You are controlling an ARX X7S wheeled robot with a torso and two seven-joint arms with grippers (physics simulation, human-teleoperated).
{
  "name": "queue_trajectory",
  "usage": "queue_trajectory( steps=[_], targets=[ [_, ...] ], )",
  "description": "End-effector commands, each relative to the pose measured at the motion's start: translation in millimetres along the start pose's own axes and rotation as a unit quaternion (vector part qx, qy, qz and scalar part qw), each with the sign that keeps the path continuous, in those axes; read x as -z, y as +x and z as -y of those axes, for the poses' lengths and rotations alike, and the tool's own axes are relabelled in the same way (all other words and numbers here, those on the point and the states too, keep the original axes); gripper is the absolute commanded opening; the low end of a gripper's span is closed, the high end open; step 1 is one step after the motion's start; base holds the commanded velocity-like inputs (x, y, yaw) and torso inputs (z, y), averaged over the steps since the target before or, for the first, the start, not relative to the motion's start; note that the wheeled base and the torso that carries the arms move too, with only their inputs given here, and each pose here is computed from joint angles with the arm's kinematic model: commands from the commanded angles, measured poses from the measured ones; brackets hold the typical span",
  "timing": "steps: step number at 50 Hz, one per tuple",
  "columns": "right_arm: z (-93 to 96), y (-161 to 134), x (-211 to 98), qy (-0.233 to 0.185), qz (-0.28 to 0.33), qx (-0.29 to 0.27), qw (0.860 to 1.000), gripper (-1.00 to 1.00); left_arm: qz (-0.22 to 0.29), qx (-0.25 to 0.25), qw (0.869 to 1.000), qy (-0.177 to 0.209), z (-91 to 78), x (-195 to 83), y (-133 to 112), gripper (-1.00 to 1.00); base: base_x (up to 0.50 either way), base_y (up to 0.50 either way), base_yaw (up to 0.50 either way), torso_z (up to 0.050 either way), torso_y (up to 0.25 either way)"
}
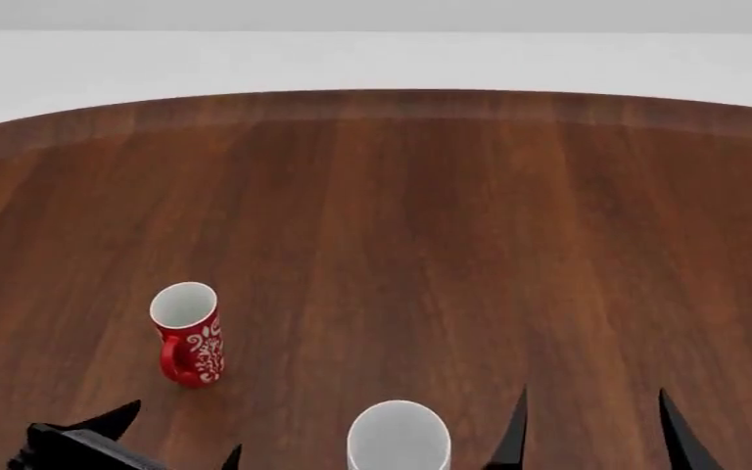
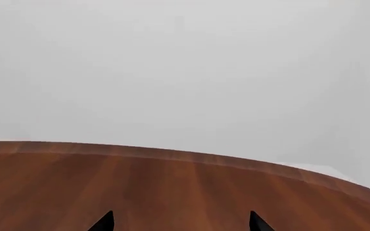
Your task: Put the white mug on the plate.
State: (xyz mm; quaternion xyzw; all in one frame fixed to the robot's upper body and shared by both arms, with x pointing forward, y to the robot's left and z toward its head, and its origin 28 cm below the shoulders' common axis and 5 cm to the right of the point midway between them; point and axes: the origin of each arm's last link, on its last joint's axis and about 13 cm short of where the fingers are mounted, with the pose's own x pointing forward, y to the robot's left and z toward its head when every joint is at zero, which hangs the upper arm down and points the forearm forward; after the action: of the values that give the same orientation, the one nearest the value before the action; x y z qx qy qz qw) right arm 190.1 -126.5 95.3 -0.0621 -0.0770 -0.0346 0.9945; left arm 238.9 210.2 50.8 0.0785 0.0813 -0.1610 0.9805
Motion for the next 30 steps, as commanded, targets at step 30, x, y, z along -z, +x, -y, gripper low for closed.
queue_trajectory(
  steps=[30],
  targets=[
    [-3.4, -2, -30, -0.027, 0.032, -0.012, 0.999, 1.00, -0.113, 0.115, 0.986, 0.035, 11.4, 24, 38, 1.00, 0.00, 0.00, 0.00, 0.000, 0.000]
  ],
)
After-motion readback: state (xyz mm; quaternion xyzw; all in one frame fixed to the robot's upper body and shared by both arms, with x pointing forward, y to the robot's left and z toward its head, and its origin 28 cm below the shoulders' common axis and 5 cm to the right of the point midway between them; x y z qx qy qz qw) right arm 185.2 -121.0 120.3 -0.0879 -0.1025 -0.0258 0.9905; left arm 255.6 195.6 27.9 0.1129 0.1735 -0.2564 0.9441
